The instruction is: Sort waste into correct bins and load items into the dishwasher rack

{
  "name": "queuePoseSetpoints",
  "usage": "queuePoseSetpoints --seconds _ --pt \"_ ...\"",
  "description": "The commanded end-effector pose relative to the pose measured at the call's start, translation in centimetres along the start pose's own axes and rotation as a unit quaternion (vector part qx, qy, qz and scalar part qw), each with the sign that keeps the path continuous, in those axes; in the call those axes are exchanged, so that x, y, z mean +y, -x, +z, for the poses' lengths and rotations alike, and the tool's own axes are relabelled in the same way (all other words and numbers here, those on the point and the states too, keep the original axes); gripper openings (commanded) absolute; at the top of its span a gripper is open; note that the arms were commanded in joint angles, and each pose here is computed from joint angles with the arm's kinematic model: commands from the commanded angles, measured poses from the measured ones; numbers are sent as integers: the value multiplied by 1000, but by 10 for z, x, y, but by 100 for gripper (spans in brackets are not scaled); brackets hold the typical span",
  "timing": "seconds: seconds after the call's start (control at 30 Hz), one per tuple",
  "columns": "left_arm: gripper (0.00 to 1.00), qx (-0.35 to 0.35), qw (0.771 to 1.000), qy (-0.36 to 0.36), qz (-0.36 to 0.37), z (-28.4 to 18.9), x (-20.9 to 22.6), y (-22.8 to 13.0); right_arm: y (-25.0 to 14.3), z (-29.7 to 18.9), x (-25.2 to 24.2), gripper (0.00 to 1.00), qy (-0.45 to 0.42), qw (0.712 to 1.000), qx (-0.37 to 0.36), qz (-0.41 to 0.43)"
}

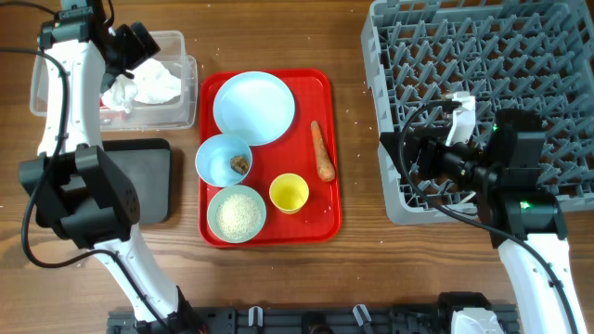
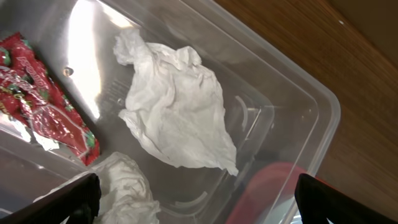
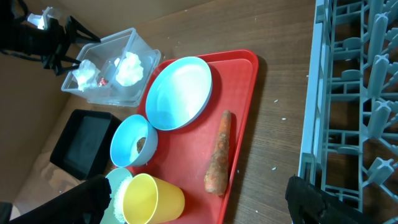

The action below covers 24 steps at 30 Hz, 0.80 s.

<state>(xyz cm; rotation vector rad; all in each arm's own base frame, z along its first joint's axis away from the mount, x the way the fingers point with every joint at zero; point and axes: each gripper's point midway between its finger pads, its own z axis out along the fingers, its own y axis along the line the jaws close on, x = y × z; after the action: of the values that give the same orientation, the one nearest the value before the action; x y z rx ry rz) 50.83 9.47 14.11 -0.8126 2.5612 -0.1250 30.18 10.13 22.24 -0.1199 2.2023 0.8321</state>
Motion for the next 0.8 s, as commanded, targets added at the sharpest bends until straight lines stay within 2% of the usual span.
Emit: queuePoseSetpoints --seconds 0.0,0.03,0.13,0.17,0.23,0.3,0.33,0.37,0.4,0.47,0.5,0.53,0.57,0.63,0.67,0.77 --pt "100 29 998 -62 18 -4 -20 -10 7 -2 2 93 -2 1000 -6 -1" --pt "100 33 995 -89 32 -8 -28 -10 6 -2 2 93 -2 1000 -6 -1" --pt "100 32 964 -238 113 -37 -69 -9 7 -2 2 93 -2 1000 -6 -2" --pt "100 28 961 -249 115 -42 -69 -6 6 -2 2 93 -2 1000 -6 -2" --pt "100 15 975 -206 78 -39 -48 6 5 -2 1 93 -2 1000 -3 0" --pt "100 1 996 -93 12 -27 -3 16 3 -2 1 94 -3 1000 0 3" --pt "100 -4 999 -47 -6 -25 15 18 2 -2 1 93 -4 1000 3 4" --pt "100 -8 999 -35 -11 -25 20 19 1 -2 1 94 -4 1000 3 3" --pt "100 -8 999 -46 -21 -27 18 20 1 -2 1 94 -4 1000 3 1" --pt "100 9 986 -166 -11 -42 -16 20 2 -2 1 94 -4 1000 3 1" --pt "100 17 967 -255 15 -57 -40 20 2 -2 1 94 -4 1000 3 1" --pt "97 20 955 -295 18 -66 -49 21 1 -2 1 94 -4 1000 3 2" --pt "96 20 952 -305 13 -70 -51 22 1 -2 1 94 -4 1000 4 2" --pt "94 18 964 -266 -3 -66 -38 22 0 -2 0 94 -4 1000 6 4" --pt "94 21 971 -237 -9 -63 -31 18 0 -2 0 94 -5 1000 7 4" --pt "94 53 973 -226 -3 -66 -40 -3 2 -2 1 94 -3 1000 2 1"
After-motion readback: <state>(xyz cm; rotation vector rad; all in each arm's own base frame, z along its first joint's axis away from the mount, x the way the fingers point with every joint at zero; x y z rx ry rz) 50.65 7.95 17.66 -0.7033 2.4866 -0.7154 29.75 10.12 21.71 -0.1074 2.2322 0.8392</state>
